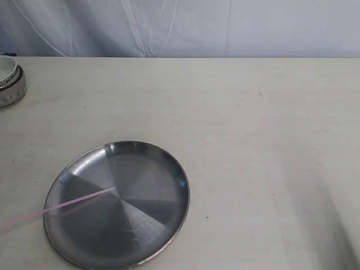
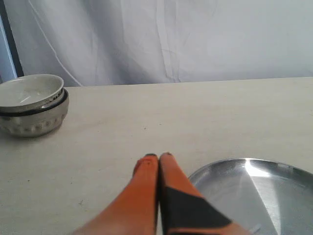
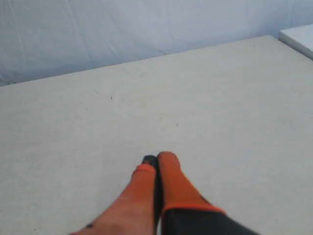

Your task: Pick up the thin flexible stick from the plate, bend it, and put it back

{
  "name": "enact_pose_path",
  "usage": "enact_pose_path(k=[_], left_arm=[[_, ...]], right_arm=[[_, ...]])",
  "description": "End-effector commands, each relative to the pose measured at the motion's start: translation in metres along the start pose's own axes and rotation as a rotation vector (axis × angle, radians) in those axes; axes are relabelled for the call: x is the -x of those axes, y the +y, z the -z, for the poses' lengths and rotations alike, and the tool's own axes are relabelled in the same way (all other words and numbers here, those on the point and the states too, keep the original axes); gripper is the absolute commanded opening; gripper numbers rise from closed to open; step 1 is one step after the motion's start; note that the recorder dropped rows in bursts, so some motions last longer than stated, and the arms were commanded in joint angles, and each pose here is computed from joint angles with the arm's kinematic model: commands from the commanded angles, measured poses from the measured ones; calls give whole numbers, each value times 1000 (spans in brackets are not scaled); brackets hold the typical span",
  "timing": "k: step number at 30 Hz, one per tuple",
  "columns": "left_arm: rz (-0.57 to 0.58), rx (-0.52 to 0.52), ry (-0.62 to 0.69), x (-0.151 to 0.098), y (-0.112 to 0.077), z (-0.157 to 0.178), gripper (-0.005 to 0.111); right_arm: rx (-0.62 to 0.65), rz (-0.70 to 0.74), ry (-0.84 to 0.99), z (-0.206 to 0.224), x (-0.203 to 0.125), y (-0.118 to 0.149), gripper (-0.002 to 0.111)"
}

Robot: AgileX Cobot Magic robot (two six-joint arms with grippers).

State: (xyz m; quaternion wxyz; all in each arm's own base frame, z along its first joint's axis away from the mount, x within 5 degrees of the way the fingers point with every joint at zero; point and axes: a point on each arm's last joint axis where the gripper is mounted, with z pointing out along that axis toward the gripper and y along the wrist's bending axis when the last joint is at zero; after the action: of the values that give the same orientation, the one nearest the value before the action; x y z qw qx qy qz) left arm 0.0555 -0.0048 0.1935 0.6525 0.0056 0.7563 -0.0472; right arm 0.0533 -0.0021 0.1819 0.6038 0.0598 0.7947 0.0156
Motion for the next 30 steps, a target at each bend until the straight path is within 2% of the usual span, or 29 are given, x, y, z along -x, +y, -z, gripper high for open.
enact_pose_path(k=[1, 5, 6, 8, 10, 12, 14, 17, 19, 25, 28, 30], left_arm=[[5, -6, -1, -1, 0, 0, 0], [5, -6, -1, -1, 0, 0, 0], [5, -6, -1, -1, 0, 0, 0], [5, -6, -1, -1, 0, 0, 0], [5, -6, -1, -1, 0, 0, 0], [5, -6, -1, -1, 0, 0, 0], [5, -6, -1, -1, 0, 0, 0], [5, -6, -1, -1, 0, 0, 0], [5, -6, -1, -1, 0, 0, 0], [5, -6, -1, -1, 0, 0, 0], [5, -6, -1, -1, 0, 0, 0], [5, -6, -1, -1, 0, 0, 0]], right_arm=[[-28, 120, -166, 1, 14, -2, 0], [51, -166, -492, 11, 42, 1, 0], [68, -279, -568, 14, 48, -1, 0], [116, -578, -665, 19, 54, -7, 0], [175, -939, -706, 21, 56, -14, 0], [243, -1154, -665, 21, 56, -14, 0], [277, -1100, -644, 25, 65, -8, 0], [304, -879, -709, 40, 92, 0, 0], [282, -753, -665, 42, 114, 6, -1], [23, -285, -220, 6, 171, 14, -1], [76, -53, -70, -25, 203, 28, -1], [179, 72, 15, -49, 220, 45, -1]])
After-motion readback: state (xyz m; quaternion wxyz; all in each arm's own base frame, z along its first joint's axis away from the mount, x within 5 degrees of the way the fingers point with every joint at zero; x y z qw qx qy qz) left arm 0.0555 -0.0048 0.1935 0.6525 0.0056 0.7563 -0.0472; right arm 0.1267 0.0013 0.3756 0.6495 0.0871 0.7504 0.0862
